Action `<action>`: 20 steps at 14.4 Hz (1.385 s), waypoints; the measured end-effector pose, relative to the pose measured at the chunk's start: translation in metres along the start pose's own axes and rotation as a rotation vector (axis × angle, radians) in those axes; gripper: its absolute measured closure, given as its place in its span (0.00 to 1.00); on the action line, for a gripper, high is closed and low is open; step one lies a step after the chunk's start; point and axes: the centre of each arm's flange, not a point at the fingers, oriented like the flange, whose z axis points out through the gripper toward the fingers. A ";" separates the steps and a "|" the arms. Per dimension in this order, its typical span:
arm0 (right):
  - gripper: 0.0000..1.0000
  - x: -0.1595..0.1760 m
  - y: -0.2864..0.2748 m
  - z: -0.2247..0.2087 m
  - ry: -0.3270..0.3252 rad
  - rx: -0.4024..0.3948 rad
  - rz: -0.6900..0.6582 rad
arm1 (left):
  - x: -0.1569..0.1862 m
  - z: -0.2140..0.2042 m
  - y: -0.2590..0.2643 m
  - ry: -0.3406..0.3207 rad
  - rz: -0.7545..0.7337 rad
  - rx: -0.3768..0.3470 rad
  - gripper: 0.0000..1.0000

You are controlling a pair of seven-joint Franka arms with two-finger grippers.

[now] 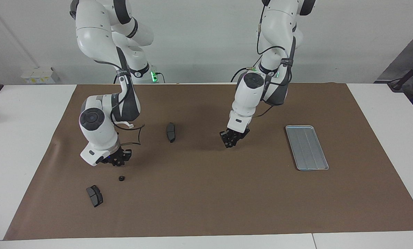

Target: Place bearing gear from tray to pile

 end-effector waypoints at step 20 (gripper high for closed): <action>0.37 -0.007 -0.259 -0.088 0.229 0.142 0.184 | 0.118 -0.153 -0.157 -0.058 0.216 0.139 0.00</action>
